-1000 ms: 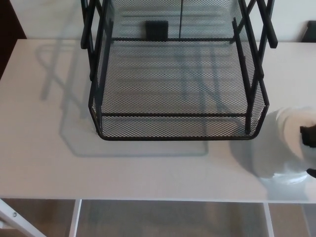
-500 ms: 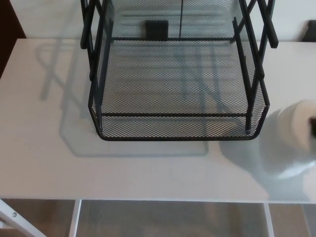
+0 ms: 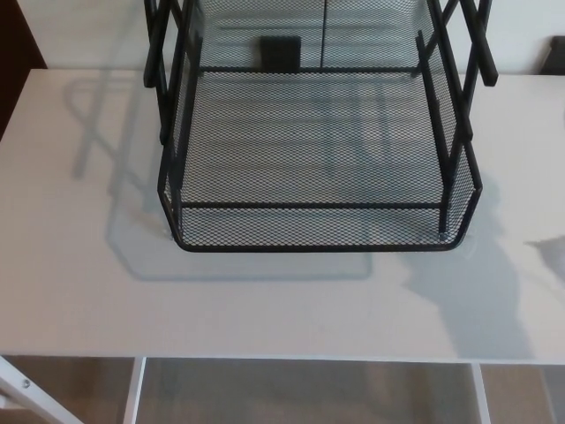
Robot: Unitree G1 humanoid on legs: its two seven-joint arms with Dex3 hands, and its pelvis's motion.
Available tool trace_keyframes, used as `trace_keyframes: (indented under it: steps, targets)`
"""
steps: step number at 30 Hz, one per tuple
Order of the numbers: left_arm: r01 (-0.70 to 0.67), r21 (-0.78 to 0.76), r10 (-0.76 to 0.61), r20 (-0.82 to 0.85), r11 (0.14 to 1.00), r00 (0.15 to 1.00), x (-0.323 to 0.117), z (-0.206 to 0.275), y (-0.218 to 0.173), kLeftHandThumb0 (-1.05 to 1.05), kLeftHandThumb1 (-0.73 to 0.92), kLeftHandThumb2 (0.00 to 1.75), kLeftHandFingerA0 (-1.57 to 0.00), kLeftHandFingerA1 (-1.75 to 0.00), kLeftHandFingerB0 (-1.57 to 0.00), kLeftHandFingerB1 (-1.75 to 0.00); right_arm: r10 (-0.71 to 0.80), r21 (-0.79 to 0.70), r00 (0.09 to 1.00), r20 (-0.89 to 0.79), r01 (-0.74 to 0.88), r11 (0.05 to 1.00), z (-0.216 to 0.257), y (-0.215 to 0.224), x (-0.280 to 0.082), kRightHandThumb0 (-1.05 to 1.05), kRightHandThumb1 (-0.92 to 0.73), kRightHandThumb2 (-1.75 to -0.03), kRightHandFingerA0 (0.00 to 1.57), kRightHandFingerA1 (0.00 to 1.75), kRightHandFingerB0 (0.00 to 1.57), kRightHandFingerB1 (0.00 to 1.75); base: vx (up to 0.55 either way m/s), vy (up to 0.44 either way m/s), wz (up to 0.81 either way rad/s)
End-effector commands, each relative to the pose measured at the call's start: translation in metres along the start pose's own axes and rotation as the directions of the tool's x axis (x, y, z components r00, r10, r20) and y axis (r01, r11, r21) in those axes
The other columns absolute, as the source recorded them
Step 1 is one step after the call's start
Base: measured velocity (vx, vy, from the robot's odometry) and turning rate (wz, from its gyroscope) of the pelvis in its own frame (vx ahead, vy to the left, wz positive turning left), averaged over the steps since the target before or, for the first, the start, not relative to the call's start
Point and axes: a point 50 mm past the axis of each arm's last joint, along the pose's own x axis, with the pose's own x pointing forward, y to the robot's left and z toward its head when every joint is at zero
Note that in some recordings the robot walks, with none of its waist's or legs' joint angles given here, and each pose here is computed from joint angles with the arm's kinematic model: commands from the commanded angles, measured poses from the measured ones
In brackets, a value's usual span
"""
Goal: The robot walks towards a desk on which a file tray is kept in the middle and a toilet paper roll is kept on its right. The robot uses its right hand to hook on finger in the gap of the roll and grabs it, lifts it and places it on the tray.
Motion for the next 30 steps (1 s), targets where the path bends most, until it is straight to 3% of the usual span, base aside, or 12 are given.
trace_keyframes:
  steps: [1,2,5,9,10,14,15,16,23,26,27,30]
  targets:
    - [-0.023,0.004,0.023,-0.027,1.000,0.999,-0.002,-0.001,0.007,-0.77,0.69,1.00,-0.29,-0.55,-0.17,-0.46,-0.056,0.042,0.998,0.019,0.055,0.998,0.007,-0.029,0.014,-0.18,-0.60,-0.62,1.12,1.16,0.95,0.59,0.00,0.000,0.00]
    - [-0.022,-0.012,0.022,-0.028,1.000,0.999,-0.002,-0.001,0.007,-0.75,0.88,0.66,-0.39,-0.51,-0.22,-0.35,-0.103,0.039,0.993,0.049,0.101,0.994,0.014,-0.036,0.021,-0.19,-0.61,-0.64,1.10,1.19,0.95,0.58,0.00,0.000,0.00]
    - [-0.024,-0.002,0.024,-0.030,1.000,0.999,-0.002,0.000,0.007,-0.77,0.69,1.00,-0.30,-0.55,-0.18,-0.46,-0.120,0.050,0.989,0.082,0.116,0.992,0.026,-0.043,0.030,-0.24,-0.64,-0.61,1.10,1.08,0.94,0.55,0.00,0.000,0.00]
    - [-0.023,0.032,0.024,-0.032,0.999,0.999,-0.002,-0.001,0.007,-0.76,0.89,0.67,-0.35,-0.44,-0.21,-0.34,-0.125,0.102,0.975,0.186,0.107,0.989,0.049,-0.043,0.045,-0.19,-0.61,-0.68,1.06,1.26,0.93,0.58,0.00,0.000,0.00]
    - [-0.017,0.012,0.017,-0.030,1.000,0.999,-0.001,0.000,0.006,-0.77,0.70,1.00,-0.26,-0.53,-0.16,-0.45,-0.105,0.113,0.973,0.208,0.082,0.990,0.056,-0.042,0.050,-0.20,-0.61,-0.69,1.03,1.30,0.93,0.56,0.00,0.000,0.00]
    - [-0.011,0.013,0.012,-0.026,1.000,1.000,-0.002,0.000,0.005,-0.77,0.70,1.03,-0.26,-0.54,-0.13,-0.45,-0.021,0.145,0.957,0.288,-0.022,0.989,0.078,-0.033,0.067,-0.20,-0.64,-0.66,0.96,1.43,0.88,0.56,0.00,0.000,0.00]
    - [-0.017,0.017,0.017,-0.030,1.000,0.999,-0.001,-0.001,0.004,-0.76,0.88,0.67,-0.36,-0.46,-0.21,-0.34,-0.005,0.155,0.952,0.306,-0.044,0.987,0.081,-0.029,0.071,-0.17,-0.63,-0.67,0.97,1.34,0.90,0.58,0.00,0.000,0.00]
    - [-0.013,-0.001,0.013,-0.032,1.000,0.999,-0.001,-0.001,0.004,-0.77,0.70,1.02,-0.28,-0.55,-0.12,-0.45,0.019,0.144,0.948,0.317,-0.068,0.987,0.084,-0.025,0.076,-0.19,-0.62,-0.66,0.92,1.43,0.90,0.58,0.00,0.000,0.00]
    - [-0.010,0.008,0.010,-0.029,1.000,1.000,-0.002,-0.003,0.003,-0.78,0.70,1.03,-0.31,-0.57,-0.14,-0.45,0.260,0.098,0.911,0.321,-0.305,0.947,0.102,0.001,0.101,-0.18,-0.68,-0.61,0.91,1.39,0.84,0.54,0.00,0.000,0.00]
    - [-0.011,0.015,0.012,-0.033,1.000,0.999,-0.001,-0.005,0.002,-0.78,0.88,0.66,-0.39,-0.48,-0.22,-0.34,0.365,0.047,0.863,0.349,-0.405,0.913,0.111,0.015,0.107,-0.18,-0.68,-0.61,0.94,1.24,0.88,0.53,0.00,0.000,0.00]
    - [-0.011,-0.008,0.011,-0.033,1.000,0.999,0.000,-0.007,0.002,-0.78,0.69,1.03,-0.31,-0.57,-0.14,-0.45,0.432,0.022,0.834,0.343,-0.467,0.884,0.116,0.027,0.109,-0.21,-0.69,-0.60,0.94,1.03,0.86,0.51,0.00,0.000,0.00]
    - [-0.013,0.031,0.014,-0.037,0.999,0.999,-0.001,-0.006,0.003,-0.78,0.70,1.04,-0.30,-0.55,-0.14,-0.45,0.493,-0.055,0.786,0.372,-0.512,0.857,0.123,0.040,0.110,-0.21,-0.68,-0.60,0.95,1.06,0.87,0.52,0.00,0.000,0.00]
